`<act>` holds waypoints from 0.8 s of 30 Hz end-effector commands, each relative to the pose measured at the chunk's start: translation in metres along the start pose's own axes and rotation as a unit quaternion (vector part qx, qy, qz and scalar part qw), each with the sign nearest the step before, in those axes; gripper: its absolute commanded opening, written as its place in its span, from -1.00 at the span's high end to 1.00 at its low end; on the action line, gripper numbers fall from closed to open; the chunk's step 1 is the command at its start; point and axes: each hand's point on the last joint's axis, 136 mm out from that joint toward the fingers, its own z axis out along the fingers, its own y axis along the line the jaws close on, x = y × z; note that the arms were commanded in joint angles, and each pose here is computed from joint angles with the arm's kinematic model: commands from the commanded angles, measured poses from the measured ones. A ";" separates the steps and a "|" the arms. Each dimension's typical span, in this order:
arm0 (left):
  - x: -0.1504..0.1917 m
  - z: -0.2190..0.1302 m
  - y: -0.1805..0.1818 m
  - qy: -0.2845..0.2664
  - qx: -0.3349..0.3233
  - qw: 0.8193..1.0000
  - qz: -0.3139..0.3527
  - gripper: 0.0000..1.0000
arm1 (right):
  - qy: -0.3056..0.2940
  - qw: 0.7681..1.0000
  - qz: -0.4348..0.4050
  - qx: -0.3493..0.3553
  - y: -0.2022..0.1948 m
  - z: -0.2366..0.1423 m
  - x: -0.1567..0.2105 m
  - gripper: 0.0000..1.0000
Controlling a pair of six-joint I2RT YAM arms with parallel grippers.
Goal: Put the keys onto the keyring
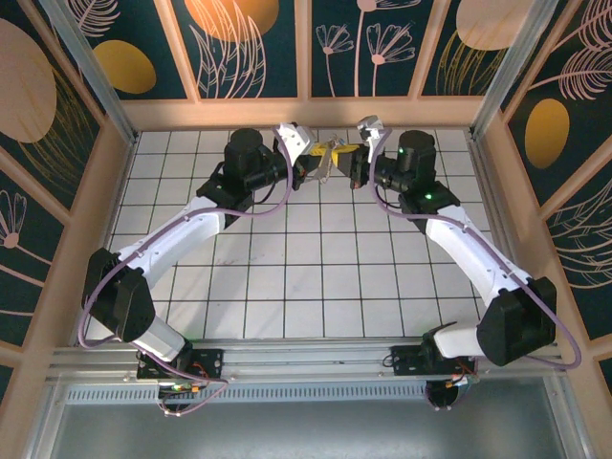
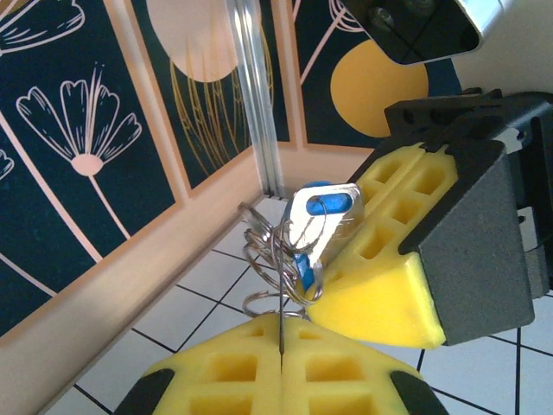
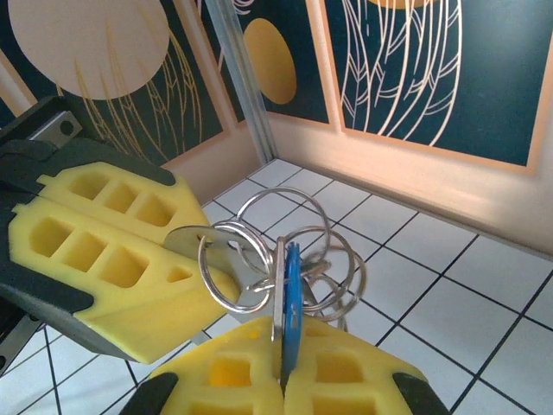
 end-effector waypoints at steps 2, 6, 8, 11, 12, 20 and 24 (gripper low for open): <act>-0.021 -0.008 -0.003 -0.029 0.000 0.999 0.021 1.00 | -0.013 1.000 -0.020 0.009 0.001 0.000 -0.015 1.00; -0.020 -0.008 -0.003 -0.027 -0.001 0.999 0.022 1.00 | -0.011 0.999 -0.022 0.022 -0.003 -0.004 -0.014 1.00; -0.019 -0.008 -0.002 -0.026 -0.004 0.999 0.023 1.00 | -0.012 0.999 -0.021 0.027 -0.006 -0.008 -0.013 1.00; -0.018 -0.008 0.000 -0.024 -0.008 0.999 0.024 1.00 | -0.015 0.999 -0.019 0.036 -0.010 -0.014 -0.013 1.00; -0.018 -0.008 0.000 -0.024 -0.007 0.999 0.024 1.00 | -0.016 0.999 -0.019 0.037 -0.011 -0.016 -0.013 1.00; -0.016 -0.008 0.003 -0.019 -0.016 0.999 0.028 1.00 | -0.019 0.998 -0.016 0.051 -0.018 -0.027 -0.013 1.00; -0.015 -0.007 0.004 -0.017 -0.020 0.999 0.029 1.00 | -0.021 0.998 -0.017 0.056 -0.022 -0.031 -0.015 1.00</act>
